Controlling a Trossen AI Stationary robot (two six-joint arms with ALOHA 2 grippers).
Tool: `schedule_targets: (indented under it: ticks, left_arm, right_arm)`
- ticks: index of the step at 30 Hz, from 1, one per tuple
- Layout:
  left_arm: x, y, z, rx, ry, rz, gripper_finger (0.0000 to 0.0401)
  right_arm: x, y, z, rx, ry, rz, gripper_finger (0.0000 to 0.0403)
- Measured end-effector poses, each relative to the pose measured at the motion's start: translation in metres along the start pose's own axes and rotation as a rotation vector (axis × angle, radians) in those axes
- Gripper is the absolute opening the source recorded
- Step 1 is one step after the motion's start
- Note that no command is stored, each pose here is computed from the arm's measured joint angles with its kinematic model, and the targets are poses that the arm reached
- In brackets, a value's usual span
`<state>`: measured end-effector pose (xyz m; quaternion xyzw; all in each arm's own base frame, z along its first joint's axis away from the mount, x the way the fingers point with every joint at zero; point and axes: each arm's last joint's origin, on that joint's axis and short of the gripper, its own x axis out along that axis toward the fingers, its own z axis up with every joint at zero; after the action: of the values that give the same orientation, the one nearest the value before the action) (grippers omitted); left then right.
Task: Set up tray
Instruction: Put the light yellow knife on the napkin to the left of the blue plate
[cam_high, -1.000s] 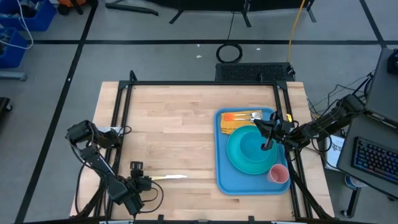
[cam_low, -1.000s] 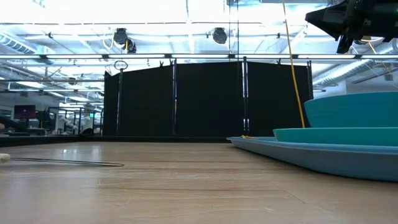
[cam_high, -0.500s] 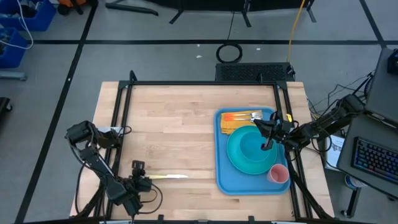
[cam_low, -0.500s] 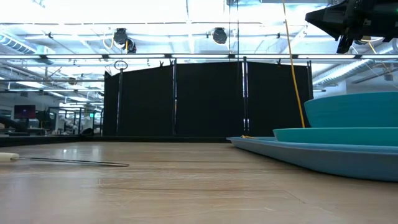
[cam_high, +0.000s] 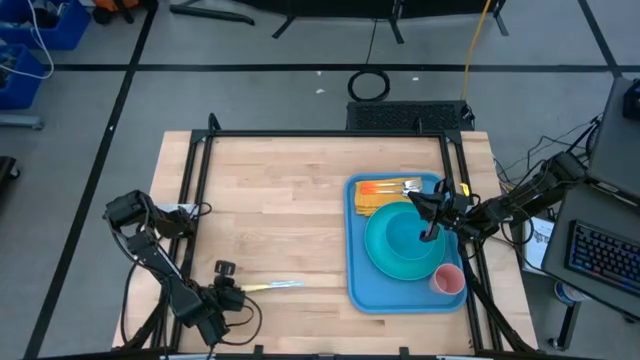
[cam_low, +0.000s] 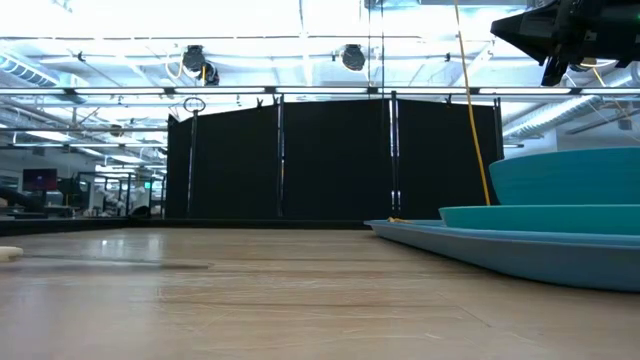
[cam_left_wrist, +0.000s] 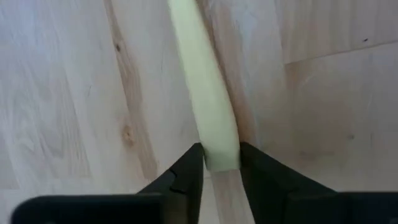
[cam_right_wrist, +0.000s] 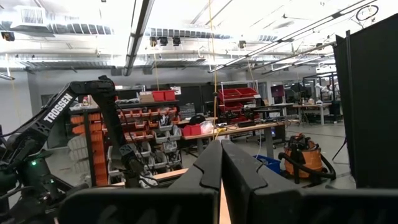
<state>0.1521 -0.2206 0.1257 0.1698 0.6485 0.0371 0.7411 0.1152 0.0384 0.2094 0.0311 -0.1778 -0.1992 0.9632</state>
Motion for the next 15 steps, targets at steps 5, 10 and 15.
schedule_targets:
  ticks: [5, 10, 15]
  left_arm:
    - [-0.0004, -0.0052, -0.0015, 0.036, -0.028, -0.017, 0.0072]
    - [-0.0005, -0.0070, -0.0012, 0.030, -0.039, -0.025, 0.0072]
    - [-0.0029, -0.0063, -0.0004, -0.004, -0.031, -0.054, 0.0071]
  right_arm:
    - [0.0000, 0.0000, 0.0000, 0.000, 0.000, 0.000, 0.0000]
    - [0.0000, 0.0000, 0.0000, 0.000, 0.000, 0.000, 0.0000]
    - [0.0000, 0.0000, 0.0000, 0.000, 0.000, 0.000, 0.0000]
